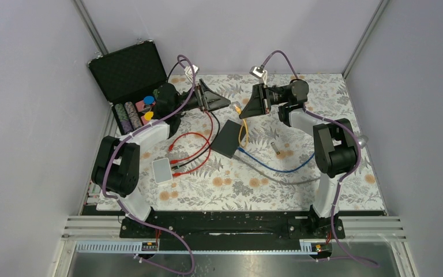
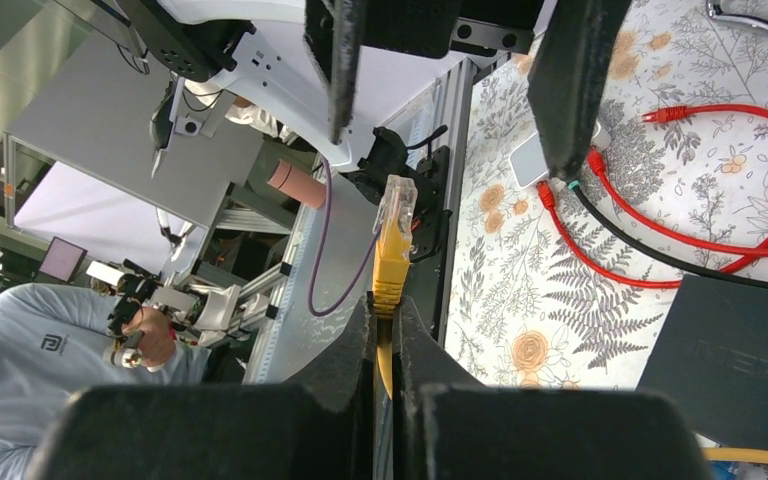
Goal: Insert the plug into the switch port
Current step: Pick up the connector from the center of the board.
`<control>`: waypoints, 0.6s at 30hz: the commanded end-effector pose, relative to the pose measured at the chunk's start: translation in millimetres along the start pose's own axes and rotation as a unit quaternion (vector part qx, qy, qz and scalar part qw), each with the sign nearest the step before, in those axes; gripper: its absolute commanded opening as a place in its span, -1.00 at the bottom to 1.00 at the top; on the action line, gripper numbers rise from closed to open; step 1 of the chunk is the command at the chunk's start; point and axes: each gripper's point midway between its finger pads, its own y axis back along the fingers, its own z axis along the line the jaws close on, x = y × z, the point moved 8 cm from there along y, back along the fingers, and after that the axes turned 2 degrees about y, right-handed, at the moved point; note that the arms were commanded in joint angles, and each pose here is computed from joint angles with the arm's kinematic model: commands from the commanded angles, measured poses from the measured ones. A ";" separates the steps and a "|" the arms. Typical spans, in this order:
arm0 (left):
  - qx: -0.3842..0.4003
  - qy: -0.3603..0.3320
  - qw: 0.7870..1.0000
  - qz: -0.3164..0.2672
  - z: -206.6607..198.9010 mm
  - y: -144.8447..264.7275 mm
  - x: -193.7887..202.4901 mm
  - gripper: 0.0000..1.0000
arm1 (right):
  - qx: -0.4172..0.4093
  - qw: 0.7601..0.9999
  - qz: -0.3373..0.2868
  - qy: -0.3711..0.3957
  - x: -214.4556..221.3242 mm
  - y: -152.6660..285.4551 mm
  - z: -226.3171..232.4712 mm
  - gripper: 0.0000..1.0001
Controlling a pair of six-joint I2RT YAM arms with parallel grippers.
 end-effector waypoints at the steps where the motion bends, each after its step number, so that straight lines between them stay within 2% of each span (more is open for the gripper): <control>1: 0.054 -0.047 0.997 0.001 -23.1 -1.9 -11.2 0.34 | -0.011 0.998 0.042 0.038 3.3 -3.6 5.7 -1.00; 18: 0.040 -0.028 0.998 0.043 -13.8 -15.3 2.8 0.01 | -0.018 0.998 0.050 0.018 4.6 -11.7 6.5 -1.00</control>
